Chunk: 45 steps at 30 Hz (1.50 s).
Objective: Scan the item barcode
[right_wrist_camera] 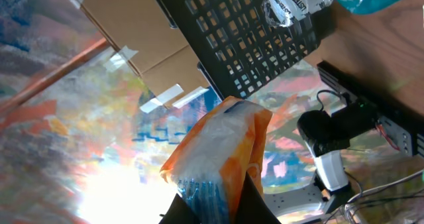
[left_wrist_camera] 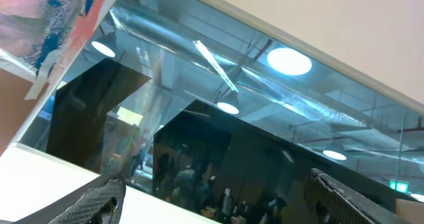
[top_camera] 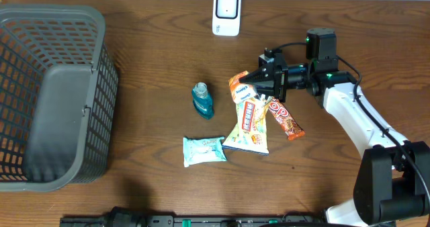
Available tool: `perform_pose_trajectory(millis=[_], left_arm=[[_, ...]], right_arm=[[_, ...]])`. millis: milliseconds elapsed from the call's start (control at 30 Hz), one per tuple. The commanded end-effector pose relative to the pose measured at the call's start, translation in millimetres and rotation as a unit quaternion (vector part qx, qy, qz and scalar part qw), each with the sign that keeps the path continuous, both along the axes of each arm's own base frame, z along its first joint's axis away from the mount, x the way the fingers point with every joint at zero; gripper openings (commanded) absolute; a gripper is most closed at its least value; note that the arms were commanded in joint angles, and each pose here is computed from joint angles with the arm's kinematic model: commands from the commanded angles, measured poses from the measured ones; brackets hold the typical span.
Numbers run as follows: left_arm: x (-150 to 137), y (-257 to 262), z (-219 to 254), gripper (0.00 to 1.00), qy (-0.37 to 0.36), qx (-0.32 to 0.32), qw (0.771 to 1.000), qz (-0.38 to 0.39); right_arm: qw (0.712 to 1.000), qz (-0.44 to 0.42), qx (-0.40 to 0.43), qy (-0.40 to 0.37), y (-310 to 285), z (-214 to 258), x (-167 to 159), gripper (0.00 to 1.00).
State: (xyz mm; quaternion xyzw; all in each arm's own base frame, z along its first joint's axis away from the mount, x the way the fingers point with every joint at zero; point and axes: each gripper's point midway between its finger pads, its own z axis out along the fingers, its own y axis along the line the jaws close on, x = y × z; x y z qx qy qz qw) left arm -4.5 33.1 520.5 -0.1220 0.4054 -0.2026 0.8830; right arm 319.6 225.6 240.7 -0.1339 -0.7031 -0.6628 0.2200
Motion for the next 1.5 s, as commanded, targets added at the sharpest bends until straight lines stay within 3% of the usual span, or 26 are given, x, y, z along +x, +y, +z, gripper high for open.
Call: perform_pose_trajectory(millis=[0,233,367,533,967,1167,1300,1400,1467], left_arm=[[0,3,-1,0.86,0.001,-0.009,1.000,0.007],[7,2,-5,0.86,0.009,-0.008,1.000,0.007],[7,2,-4,0.86,0.007,-0.008,1.000,0.007],[7,2,-4,0.86,0.007,-0.008,1.000,0.007],[7,2,-4,0.86,0.007,-0.008,1.000,0.007],[7,2,-4,0.86,0.007,-0.008,1.000,0.007],[7,2,-4,0.86,0.007,-0.008,1.000,0.007],[7,2,-4,0.86,0.008,-0.008,1.000,0.007],[7,2,-4,0.86,0.008,-0.008,1.000,0.007]], right_arm=[[0.996,0.007,-0.003,0.086,-2,6,-2,0.02],[0.941,-0.035,-0.053,0.332,-1,-3,9,0.02],[0.925,-0.122,-0.085,0.351,-11,-26,31,0.01],[0.879,-0.199,-0.129,0.413,-33,-58,40,0.01],[0.834,-0.176,-0.141,0.503,-37,-65,15,0.02],[0.840,-0.154,-0.127,0.505,-35,-58,11,0.01],[0.868,-0.137,-0.119,0.463,-33,-53,9,0.01],[0.918,-0.136,-0.128,0.351,-34,-57,11,0.01],[0.953,-0.139,-0.148,0.226,-37,-65,15,0.01]])
